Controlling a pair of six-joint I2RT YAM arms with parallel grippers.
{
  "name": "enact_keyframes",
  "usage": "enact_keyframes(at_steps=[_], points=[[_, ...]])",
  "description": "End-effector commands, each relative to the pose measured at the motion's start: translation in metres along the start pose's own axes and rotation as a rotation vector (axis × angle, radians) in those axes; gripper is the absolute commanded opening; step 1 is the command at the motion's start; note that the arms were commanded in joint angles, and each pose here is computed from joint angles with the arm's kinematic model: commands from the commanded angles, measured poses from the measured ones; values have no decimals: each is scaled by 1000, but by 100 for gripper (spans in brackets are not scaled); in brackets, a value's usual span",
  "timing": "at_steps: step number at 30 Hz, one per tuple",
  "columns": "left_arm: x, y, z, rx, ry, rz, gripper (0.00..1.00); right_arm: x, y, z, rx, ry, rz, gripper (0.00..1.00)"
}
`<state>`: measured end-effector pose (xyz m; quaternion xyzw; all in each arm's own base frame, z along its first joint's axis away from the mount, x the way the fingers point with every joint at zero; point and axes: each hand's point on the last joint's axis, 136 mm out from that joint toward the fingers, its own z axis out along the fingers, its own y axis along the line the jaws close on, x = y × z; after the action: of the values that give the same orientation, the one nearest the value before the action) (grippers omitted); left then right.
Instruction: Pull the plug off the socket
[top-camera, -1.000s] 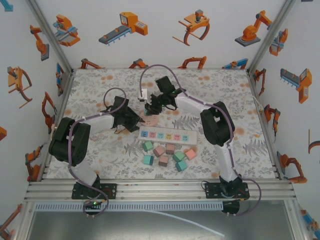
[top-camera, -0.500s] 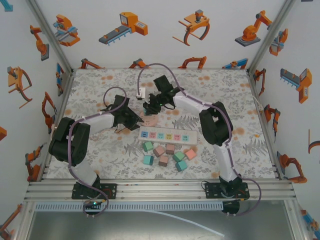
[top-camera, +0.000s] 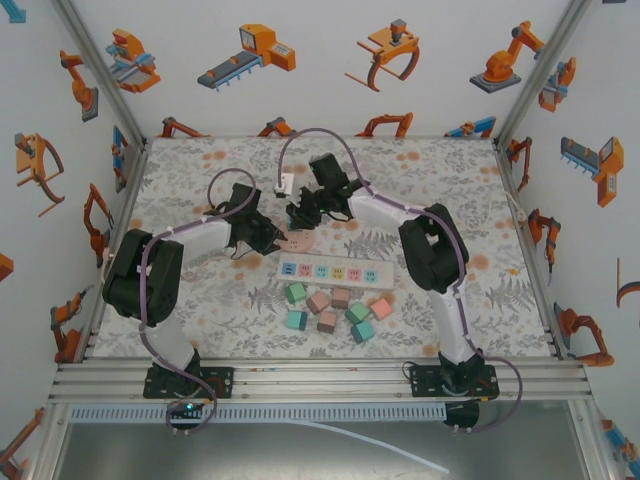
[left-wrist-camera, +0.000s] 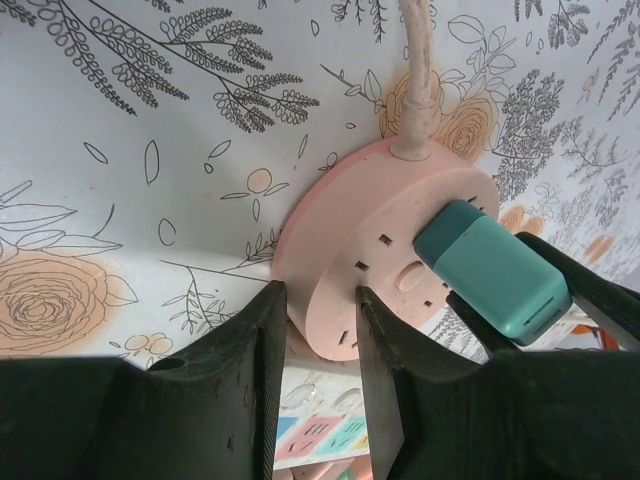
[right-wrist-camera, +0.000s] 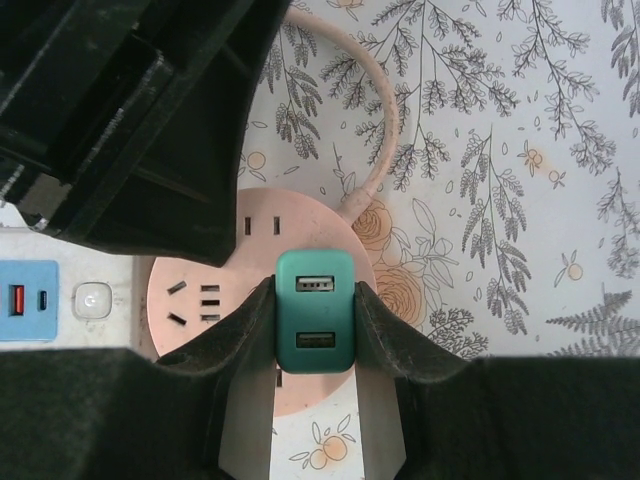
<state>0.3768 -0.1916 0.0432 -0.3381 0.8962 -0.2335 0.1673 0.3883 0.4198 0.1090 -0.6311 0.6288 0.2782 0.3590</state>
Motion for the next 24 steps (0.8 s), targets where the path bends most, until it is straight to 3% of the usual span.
enact_keyframes(at_steps=[1,7,12,16,21,24], points=[[1,66,16,-239,-24,-10,35,-28,34,0,-69,-28,-76,0],[1,75,22,-271,-18,-16,35,-67,10,-21,-13,-258,78,0],[0,81,22,-293,-23,-14,35,-52,18,-14,-20,-161,56,0],[-3,84,22,-307,-37,-4,35,-66,-6,-36,21,-284,184,0],[-2,83,25,-309,-24,0,35,-44,12,-22,3,-92,51,0],[-3,82,25,-311,-25,14,35,-58,15,-27,-27,-182,87,0]])
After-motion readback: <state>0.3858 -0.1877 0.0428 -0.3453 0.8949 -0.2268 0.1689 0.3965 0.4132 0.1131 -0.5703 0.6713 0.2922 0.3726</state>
